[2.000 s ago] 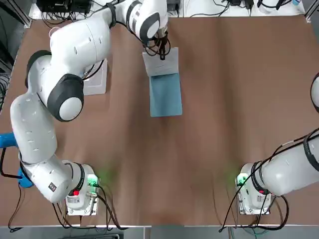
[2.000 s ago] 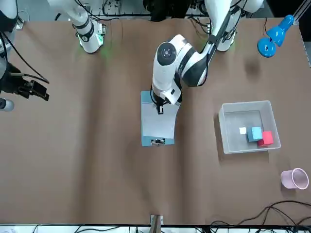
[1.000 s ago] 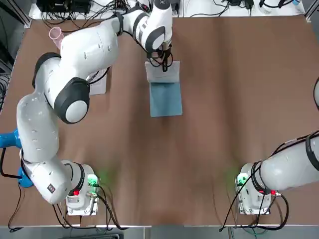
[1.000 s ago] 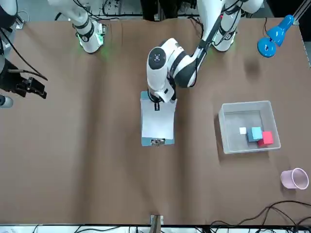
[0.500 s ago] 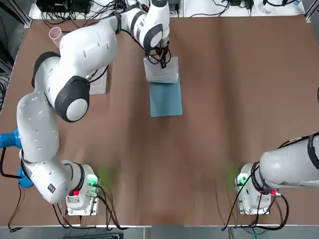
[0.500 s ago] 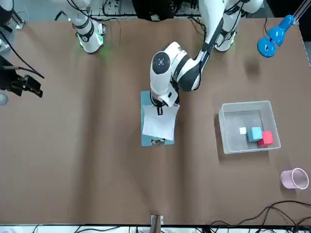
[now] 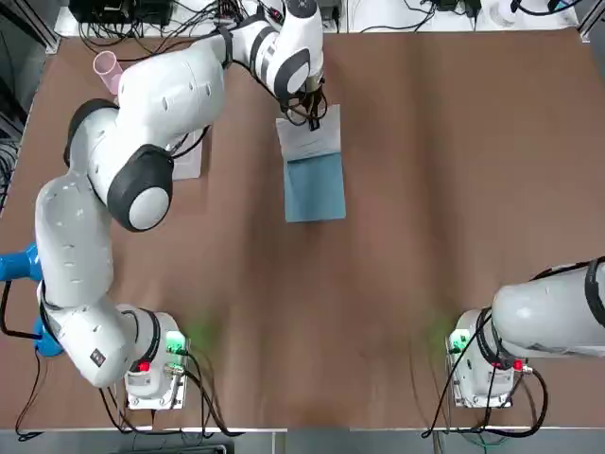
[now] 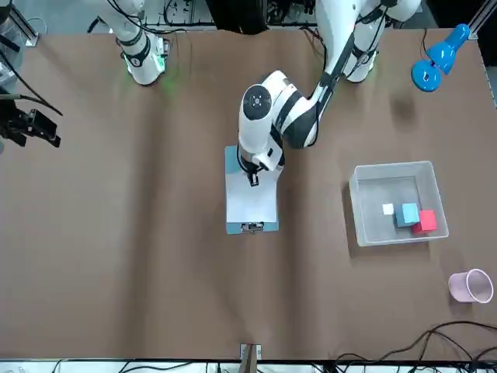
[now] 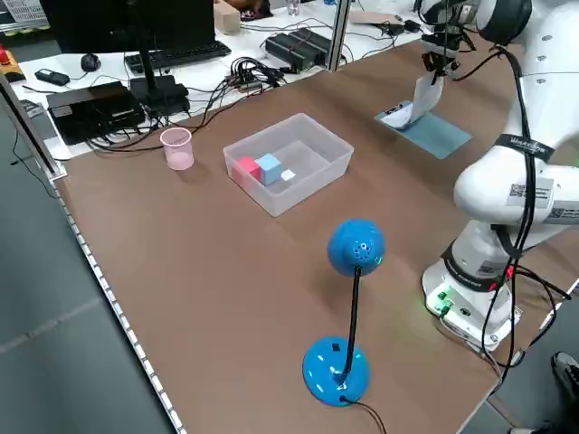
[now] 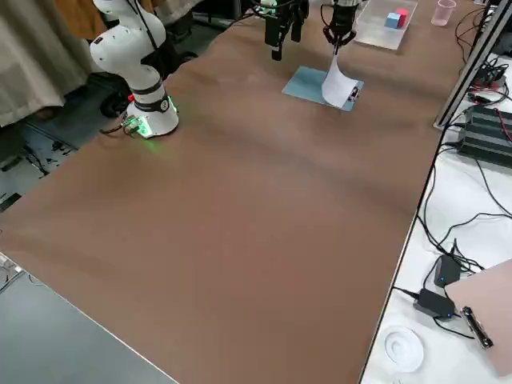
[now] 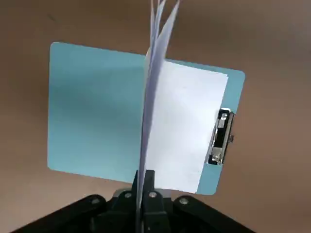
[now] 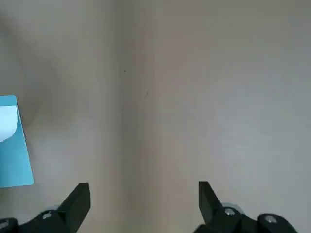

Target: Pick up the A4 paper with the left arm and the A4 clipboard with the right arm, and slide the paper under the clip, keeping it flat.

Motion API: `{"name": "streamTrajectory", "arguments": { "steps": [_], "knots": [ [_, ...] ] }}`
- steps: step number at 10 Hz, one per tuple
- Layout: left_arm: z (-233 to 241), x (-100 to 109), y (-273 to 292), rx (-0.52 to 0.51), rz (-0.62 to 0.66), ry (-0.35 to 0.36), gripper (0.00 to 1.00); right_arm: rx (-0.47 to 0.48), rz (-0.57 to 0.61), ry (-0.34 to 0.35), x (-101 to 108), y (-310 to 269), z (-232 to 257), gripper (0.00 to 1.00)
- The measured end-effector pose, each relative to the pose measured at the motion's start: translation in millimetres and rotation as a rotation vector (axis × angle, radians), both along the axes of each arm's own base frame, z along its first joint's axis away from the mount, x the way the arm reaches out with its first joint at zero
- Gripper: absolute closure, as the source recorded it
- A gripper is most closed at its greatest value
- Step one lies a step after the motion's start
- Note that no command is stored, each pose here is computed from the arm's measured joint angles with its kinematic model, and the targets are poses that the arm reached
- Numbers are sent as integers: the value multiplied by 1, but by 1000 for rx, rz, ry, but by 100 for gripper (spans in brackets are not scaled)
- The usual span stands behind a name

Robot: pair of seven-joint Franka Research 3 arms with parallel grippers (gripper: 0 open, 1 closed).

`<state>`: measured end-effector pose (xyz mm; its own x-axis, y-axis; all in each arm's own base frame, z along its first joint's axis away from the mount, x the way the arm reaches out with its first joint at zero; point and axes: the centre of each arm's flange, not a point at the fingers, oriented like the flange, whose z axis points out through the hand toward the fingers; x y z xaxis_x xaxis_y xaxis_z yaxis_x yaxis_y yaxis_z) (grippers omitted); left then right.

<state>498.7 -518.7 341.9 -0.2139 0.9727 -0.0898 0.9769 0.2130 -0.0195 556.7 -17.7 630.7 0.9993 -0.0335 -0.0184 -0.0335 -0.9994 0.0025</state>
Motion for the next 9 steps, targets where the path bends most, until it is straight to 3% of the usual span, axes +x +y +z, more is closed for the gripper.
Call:
{"name": "streamTrajectory", "arguments": {
  "steps": [9],
  "knots": [
    [-18, -1, -7, -9, -19, -11, 99, 0, 5, -10, 2, 2, -1, 1]
  ]
}}
